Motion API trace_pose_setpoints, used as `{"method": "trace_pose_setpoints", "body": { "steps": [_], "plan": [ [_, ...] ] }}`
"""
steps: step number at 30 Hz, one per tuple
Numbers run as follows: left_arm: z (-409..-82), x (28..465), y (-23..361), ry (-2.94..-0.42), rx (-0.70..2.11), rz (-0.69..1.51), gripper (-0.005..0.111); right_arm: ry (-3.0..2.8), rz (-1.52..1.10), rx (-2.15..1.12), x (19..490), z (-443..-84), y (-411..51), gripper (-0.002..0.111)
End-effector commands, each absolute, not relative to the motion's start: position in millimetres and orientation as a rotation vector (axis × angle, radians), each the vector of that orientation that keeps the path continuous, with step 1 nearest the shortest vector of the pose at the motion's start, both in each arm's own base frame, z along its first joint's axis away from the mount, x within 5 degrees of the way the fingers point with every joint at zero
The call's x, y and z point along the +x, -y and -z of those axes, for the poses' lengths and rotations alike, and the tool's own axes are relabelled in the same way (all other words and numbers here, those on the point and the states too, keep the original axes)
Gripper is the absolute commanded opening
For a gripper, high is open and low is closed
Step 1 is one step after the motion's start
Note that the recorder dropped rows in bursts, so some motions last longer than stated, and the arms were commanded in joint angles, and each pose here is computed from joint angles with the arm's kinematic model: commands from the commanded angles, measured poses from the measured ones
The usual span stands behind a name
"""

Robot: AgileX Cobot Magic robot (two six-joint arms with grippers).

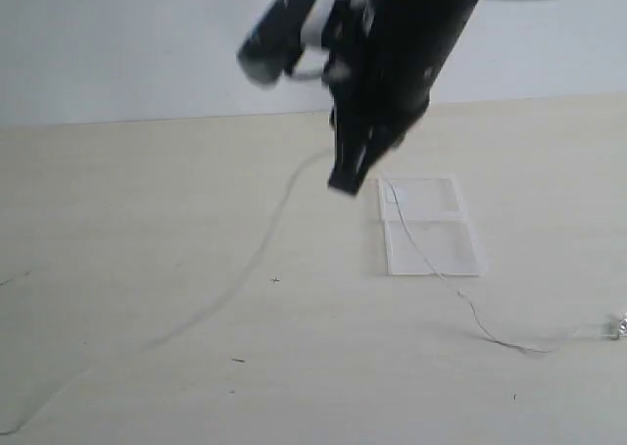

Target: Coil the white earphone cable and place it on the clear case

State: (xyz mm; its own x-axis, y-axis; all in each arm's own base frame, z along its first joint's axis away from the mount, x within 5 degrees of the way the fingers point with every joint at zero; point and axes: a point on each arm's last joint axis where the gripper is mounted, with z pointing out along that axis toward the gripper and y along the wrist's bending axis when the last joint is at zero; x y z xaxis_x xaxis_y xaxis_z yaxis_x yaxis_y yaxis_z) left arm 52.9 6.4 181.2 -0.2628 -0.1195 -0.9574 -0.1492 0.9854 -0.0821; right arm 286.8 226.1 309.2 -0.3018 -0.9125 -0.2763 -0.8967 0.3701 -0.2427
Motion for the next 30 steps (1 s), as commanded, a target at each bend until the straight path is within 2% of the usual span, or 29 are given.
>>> {"method": "trace_pose_setpoints", "body": {
  "steps": [1, 6, 11, 17, 30],
  "plan": [
    [-181, 53, -6, -1.828, -0.192, -0.02, 0.0, -2.039, 0.007, -1.353, 260, -411, -204, 0.0],
    [-181, 53, -6, -1.828, -0.192, -0.02, 0.0, -1.806, -0.026, -1.172, 221, -498, -172, 0.0],
    [-181, 53, -6, -1.828, -0.192, -0.02, 0.0, -1.653, 0.006, -1.057, 194, -547, -145, 0.0],
    [-181, 53, -6, -1.828, -0.192, -0.02, 0.0, -1.572, 0.051, -0.981, 184, -572, -132, 0.0],
    [-181, 53, -6, -1.828, -0.192, -0.02, 0.0, -1.504, 0.024, -0.947, 183, -580, -134, 0.0]
  ]
}}
